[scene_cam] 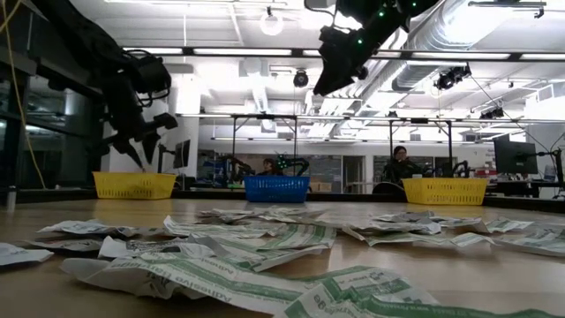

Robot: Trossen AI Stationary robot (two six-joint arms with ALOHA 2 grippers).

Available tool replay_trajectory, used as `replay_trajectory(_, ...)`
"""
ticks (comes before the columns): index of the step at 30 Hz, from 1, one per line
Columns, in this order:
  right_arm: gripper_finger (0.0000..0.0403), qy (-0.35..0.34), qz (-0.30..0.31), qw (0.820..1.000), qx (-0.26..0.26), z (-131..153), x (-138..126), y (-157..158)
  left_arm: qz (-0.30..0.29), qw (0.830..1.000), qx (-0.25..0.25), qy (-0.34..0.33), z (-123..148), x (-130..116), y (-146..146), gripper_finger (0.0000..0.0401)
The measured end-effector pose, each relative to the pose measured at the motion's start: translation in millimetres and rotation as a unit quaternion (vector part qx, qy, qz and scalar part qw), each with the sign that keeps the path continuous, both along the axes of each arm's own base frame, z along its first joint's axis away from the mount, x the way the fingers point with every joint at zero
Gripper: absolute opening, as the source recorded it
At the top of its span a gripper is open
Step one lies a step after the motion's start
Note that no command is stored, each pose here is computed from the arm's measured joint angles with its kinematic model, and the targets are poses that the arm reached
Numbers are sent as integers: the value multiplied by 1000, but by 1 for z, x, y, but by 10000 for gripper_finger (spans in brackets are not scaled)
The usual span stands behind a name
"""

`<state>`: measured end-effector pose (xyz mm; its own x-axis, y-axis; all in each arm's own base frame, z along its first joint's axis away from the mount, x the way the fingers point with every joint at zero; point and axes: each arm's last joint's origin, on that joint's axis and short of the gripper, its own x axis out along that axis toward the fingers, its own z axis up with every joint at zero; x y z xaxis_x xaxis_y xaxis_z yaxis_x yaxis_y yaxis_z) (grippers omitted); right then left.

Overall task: Pick & Place First Aid Supplies
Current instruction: Put the green bandage pack into the top blue bin

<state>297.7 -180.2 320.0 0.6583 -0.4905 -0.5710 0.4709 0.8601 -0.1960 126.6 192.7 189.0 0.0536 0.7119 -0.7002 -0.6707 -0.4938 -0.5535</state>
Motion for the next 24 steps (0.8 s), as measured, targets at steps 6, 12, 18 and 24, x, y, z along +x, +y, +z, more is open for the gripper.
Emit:
replay_trajectory(6, 199, 25, 47, 997, 57, -8, -3, 7, -58, 997, 46, 24, 20, -4, -7, 116)
replay_trajectory(12, 192, 28, 121, 985, 121, -18, -1, 20, -182, 974, 114, 71, 49, -14, -24, 116)
replay_trajectory(18, 182, 49, 177, 975, 123, -29, 12, 52, -294, 936, 178, 80, 74, -22, -50, 117)
replay_trajectory(24, 171, 66, 207, 973, 81, -41, 26, 90, -363, 906, 197, 90, 84, -29, -86, 117)
